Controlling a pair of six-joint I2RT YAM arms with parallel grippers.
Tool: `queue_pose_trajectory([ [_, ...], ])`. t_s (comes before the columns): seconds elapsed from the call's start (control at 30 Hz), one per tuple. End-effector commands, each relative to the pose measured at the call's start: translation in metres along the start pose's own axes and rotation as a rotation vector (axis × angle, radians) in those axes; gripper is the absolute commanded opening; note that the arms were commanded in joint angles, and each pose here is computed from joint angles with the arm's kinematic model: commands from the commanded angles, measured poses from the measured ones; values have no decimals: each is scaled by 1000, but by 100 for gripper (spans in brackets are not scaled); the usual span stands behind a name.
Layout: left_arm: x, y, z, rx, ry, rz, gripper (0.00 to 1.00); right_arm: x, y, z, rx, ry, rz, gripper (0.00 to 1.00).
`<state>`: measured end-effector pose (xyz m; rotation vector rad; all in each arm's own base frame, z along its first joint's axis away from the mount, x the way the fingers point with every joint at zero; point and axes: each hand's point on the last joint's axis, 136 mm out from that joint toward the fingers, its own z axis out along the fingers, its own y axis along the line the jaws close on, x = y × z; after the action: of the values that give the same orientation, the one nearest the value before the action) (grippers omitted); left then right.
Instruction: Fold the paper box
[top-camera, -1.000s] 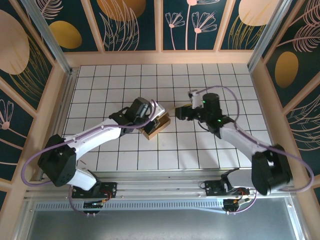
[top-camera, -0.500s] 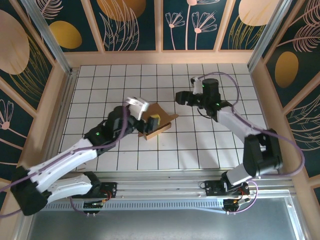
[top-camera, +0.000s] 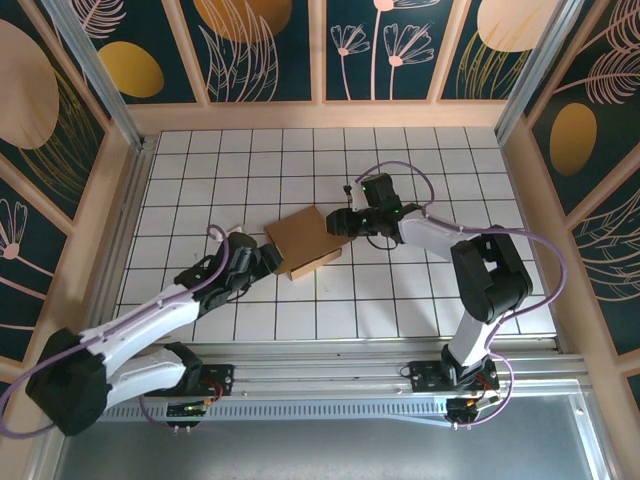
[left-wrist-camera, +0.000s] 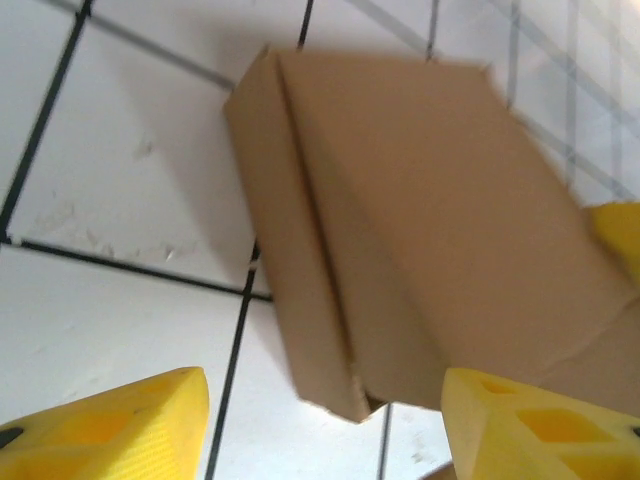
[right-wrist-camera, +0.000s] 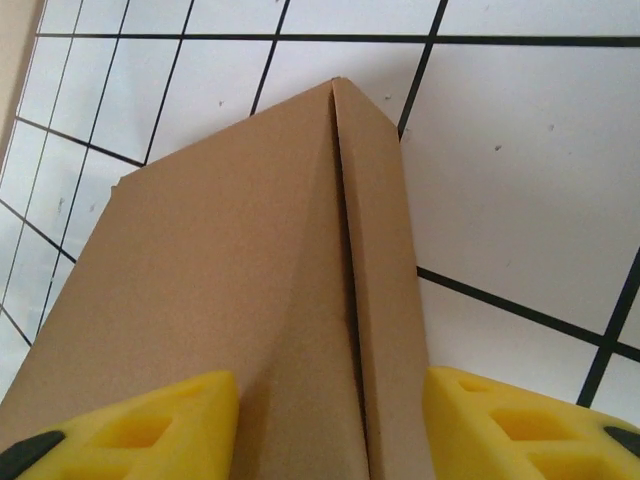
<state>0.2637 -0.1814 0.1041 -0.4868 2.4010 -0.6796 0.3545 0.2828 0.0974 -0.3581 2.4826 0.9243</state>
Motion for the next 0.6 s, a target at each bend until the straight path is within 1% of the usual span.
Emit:
queue_pose_trajectory([
  [0.0, -3, -25, 11, 93, 16, 0, 63, 23, -16, 14, 69, 44, 2, 48],
  [0.07, -2, -15, 21, 44, 10, 6, 61, 34, -21, 19, 103, 65, -27, 42],
  [0.13, 2, -4, 29, 7, 17, 4, 57, 45, -20, 25, 105, 96, -46, 37],
  [0.2, 7, 5, 35, -10, 25, 1, 52, 55, -20, 30, 110, 121, -55, 32],
  [0.27, 13, 12, 41, -17, 40, 2, 46, 65, -21, 37, 120, 145, -63, 31],
  [0.33, 19, 20, 48, -35, 54, 9, 45, 75, -27, 43, 153, 160, -74, 33],
  [0.47, 30, 37, 60, -72, 72, 13, 45, 83, -37, 47, 214, 176, -86, 40],
  [0.5, 33, 38, 62, -62, 81, 18, 45, 82, -37, 45, 216, 173, -87, 42],
  [0.57, 35, 22, 65, 23, 98, 53, 46, 76, -25, 42, 161, 159, -88, 50],
])
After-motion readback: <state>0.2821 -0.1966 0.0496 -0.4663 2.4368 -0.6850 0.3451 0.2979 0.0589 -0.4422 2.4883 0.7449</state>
